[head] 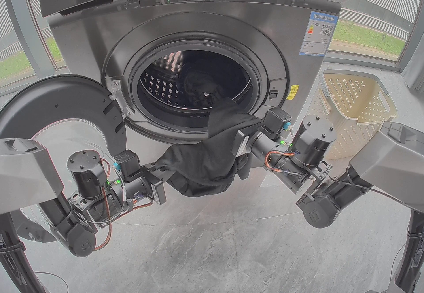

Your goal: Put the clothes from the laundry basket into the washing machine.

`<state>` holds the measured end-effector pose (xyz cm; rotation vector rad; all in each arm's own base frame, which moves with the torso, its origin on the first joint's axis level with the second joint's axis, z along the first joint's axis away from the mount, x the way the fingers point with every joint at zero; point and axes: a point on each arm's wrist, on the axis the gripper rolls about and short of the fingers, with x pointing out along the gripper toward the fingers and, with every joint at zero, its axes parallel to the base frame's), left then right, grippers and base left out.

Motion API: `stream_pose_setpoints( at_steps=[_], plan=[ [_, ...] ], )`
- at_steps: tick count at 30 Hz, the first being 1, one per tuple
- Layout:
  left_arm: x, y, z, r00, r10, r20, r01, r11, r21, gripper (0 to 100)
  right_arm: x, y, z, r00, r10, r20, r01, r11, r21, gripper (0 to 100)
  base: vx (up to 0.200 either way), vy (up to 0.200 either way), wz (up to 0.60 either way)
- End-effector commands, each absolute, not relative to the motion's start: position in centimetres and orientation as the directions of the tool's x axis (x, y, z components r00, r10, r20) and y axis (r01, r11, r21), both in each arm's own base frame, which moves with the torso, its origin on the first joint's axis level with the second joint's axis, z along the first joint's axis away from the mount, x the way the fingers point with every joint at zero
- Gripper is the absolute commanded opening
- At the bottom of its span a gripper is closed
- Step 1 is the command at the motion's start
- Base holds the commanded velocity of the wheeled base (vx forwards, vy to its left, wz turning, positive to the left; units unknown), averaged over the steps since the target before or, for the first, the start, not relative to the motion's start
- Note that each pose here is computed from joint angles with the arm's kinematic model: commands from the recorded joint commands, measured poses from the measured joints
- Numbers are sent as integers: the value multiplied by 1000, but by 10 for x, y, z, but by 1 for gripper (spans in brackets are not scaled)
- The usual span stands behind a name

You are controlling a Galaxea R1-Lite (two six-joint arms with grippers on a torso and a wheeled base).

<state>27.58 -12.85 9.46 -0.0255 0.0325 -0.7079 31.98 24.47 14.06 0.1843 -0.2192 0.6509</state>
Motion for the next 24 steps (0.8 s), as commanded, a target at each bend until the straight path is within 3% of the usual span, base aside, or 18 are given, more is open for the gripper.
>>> stream_pose_setpoints(
  at_steps=[1,6,11,15,18,24],
  plan=[
    [277,-128,88,759,-649,-45,648,761,-43,100,320,245,143,773,576,267,-617,781,101,0,0,0,0],
    [266,-124,58,723,-669,-173,668,741,-70,100,325,243,149,776,564,283,-609,787,101,0,0,0,0],
    [254,-120,29,647,-704,-292,733,680,-16,100,327,245,153,772,561,301,-610,786,101,0,0,0,0],
    [243,-119,22,602,-725,-334,765,644,-19,100,325,247,152,769,566,299,-615,782,102,0,0,0,0],
    [246,-121,24,606,-728,-320,766,643,-11,100,324,249,150,767,570,295,-618,779,103,0,0,0,0],
    [265,-131,50,645,-741,-186,758,651,33,100,318,254,148,759,586,284,-632,768,103,0,0,0,0]
  ],
)
